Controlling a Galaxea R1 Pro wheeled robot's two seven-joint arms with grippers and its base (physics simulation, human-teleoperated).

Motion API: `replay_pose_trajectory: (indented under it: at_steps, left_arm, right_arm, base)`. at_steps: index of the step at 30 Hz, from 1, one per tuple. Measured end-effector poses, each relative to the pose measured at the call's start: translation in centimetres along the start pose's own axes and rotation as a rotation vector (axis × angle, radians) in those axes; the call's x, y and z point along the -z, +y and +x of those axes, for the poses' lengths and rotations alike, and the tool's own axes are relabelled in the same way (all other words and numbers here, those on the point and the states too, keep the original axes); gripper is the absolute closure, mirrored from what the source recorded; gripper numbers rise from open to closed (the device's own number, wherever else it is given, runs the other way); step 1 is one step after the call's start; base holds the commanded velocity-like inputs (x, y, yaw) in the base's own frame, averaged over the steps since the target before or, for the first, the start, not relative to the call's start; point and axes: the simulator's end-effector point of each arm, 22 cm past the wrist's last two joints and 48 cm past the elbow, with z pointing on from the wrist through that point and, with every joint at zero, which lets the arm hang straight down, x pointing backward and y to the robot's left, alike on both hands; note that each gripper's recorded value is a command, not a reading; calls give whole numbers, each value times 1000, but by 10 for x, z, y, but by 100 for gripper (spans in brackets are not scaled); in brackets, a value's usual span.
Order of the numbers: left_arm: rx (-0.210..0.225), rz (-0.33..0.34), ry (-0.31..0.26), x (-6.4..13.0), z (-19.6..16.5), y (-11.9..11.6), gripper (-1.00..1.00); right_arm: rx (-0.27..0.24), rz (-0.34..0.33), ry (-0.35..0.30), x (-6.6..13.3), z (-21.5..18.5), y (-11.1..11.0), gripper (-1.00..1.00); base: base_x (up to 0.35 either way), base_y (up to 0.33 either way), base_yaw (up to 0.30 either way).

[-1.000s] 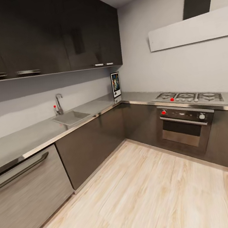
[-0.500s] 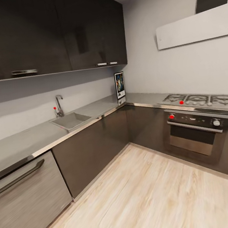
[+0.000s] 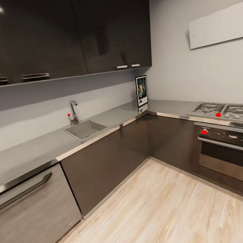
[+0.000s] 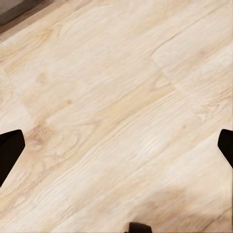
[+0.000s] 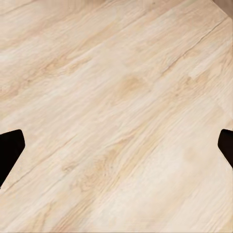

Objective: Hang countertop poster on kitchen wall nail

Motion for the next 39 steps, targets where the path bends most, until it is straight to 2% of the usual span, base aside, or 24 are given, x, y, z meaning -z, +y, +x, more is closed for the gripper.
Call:
replay_pose_trajectory:
  at_steps: [9,16,30,39]
  left_arm:
    - [0,0,-4,0,-2,0,-100]
    - [0,0,-4,0,-2,0,-100]
    - [0,0,-4,0,-2,0,-100]
    - [1,-1,-4,0,-2,0,-100]
  right_arm:
    - [0,0,-4,0,-2,0,-100]
    - [0,0,-4,0,-2,0,-100]
    - [0,0,-4,0,-2,0,-100]
    - [0,0,-4,0,-2,0,-100]
  base:
    - [247,-247,244]
    - [211,-278,42]
    - [215,-278,-208]
    - [232,-263,-32]
